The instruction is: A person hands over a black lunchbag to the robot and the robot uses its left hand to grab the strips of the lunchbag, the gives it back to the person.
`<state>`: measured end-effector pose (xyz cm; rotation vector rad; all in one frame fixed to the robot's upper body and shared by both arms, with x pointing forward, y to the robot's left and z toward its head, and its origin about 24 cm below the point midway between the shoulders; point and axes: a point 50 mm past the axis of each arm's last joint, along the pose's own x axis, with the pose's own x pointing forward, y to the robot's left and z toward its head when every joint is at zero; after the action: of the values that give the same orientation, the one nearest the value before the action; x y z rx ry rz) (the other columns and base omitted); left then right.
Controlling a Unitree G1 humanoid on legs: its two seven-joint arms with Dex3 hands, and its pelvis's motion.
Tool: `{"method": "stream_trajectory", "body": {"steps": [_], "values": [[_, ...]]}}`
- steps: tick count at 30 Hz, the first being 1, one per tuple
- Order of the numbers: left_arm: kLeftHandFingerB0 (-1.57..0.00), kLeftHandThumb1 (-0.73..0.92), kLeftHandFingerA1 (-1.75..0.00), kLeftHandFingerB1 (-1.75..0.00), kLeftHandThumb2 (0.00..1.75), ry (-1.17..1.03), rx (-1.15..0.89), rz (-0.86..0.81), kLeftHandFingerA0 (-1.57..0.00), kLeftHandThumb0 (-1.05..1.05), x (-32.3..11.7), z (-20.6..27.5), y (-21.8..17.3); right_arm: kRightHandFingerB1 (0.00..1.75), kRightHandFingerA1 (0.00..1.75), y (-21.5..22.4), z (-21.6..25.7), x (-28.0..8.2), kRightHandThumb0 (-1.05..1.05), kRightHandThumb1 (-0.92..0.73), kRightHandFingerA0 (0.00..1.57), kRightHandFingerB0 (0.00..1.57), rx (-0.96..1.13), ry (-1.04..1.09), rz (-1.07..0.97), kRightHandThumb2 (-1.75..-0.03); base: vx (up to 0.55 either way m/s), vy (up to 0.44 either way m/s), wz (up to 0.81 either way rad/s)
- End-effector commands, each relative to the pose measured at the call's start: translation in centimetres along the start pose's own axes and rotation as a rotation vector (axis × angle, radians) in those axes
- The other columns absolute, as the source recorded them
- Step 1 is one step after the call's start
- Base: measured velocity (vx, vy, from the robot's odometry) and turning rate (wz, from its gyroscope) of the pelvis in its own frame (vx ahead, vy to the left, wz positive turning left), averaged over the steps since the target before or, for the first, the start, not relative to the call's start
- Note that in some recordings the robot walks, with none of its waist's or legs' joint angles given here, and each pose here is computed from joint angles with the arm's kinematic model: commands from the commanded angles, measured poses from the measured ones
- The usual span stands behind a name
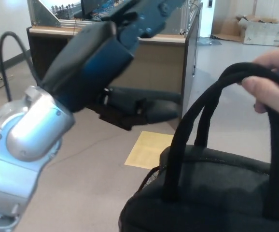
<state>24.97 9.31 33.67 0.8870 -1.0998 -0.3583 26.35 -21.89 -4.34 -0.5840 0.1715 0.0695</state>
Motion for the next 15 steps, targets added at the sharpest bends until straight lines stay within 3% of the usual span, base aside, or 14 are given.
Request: {"method": "stream_trajectory", "body": {"steps": [1, 15], "values": [[0.0, 0.51, 0.0, 0.0, 0.88, 0.038, -0.034, -0.035, 0.0, -0.86, 0.5, 1.4, -0.1, 0.37, 0.41, -0.4, -0.3, -0.3, -0.56, -0.67, 0.47, 0.42, -0.002, 0.0, -0.012, -0.59, 0.0, 0.0, 0.0], [0.0, 0.52, 0.0, 0.0, 0.87, 0.032, -0.045, -0.043, 0.0, -0.86, 0.6, 3.0, -0.3, 0.38, 0.41, -0.3, -0.3, -0.2, -0.56, -0.66, 0.48, 0.43, -0.007, 0.0, -0.008, -0.6, 0.0, 0.0, 0.0]]}}
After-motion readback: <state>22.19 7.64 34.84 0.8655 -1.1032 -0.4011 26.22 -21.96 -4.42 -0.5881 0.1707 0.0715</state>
